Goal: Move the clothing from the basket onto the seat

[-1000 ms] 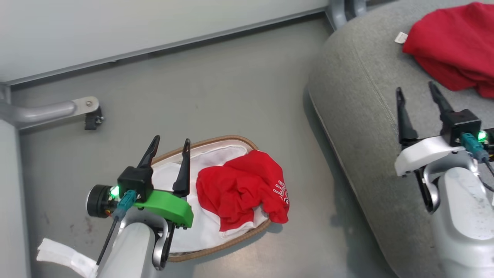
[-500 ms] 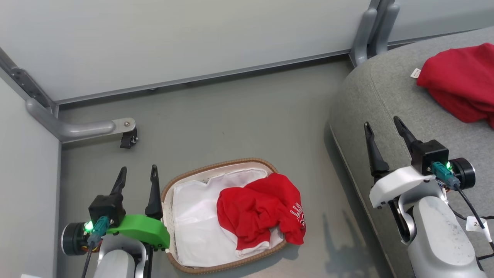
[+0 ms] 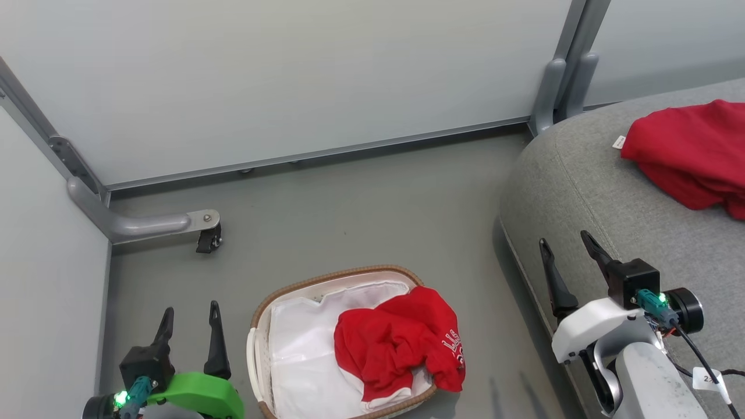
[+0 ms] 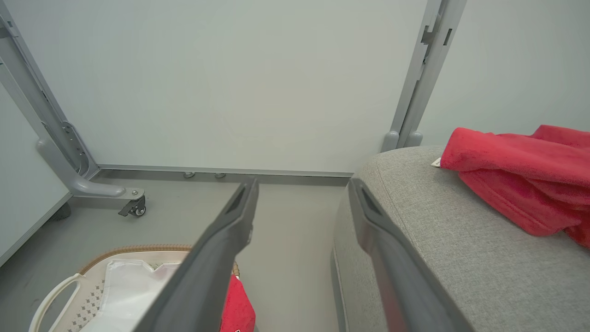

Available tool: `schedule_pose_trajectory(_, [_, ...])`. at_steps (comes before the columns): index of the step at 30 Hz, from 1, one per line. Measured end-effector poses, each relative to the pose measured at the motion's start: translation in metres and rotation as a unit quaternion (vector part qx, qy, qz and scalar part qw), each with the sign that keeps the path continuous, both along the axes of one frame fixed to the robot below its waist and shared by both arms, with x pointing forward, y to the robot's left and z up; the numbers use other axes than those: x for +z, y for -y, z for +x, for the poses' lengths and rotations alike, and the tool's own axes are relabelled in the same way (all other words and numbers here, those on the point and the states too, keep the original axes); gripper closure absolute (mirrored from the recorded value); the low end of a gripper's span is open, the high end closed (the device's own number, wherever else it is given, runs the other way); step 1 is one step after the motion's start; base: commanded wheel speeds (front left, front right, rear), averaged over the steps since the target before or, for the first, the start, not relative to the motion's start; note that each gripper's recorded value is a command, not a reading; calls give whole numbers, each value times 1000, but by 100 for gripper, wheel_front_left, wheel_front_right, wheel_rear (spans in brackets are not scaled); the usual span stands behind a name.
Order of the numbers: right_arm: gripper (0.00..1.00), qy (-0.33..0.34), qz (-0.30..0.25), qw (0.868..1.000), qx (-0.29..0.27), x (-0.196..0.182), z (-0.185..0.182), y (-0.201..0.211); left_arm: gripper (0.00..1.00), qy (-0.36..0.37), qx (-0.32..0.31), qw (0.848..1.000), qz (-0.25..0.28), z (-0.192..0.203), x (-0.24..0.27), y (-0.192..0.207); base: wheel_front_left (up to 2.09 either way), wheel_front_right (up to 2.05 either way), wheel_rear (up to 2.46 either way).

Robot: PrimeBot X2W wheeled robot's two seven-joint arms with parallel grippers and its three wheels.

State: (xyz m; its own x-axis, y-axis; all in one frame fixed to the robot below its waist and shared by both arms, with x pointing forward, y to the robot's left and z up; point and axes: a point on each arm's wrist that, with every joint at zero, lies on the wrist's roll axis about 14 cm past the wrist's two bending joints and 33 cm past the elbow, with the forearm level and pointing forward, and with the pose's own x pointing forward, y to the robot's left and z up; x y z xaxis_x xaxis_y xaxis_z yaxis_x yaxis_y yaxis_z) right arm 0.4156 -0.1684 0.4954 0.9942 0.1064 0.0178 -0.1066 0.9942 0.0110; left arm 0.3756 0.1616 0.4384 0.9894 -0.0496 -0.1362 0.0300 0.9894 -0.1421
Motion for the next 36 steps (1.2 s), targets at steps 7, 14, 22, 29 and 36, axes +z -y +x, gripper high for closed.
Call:
schedule_pose_trajectory(7, [0,-4,0,1000,0,-3,0,0,0,-12,-23,1000,-3,-2,-7,15,0,0,0])
schedule_pose_trajectory(14, [0,12,-1,1000,7,7,22,-3,0,-26,-58,998,-14,18,-18,39,0,0,0])
schedule_pose_trajectory(22, [0,40,11,999,19,20,56,-9,0,-53,-113,992,-27,52,-42,75,0,0,0])
schedule_pose_trajectory(29, [0,48,20,998,22,17,83,-6,0,-85,-167,982,-21,83,-77,107,0,0,0])
schedule_pose_trajectory(36, [0,41,22,999,16,0,100,3,0,-137,-210,968,-31,97,-127,139,0,0,0])
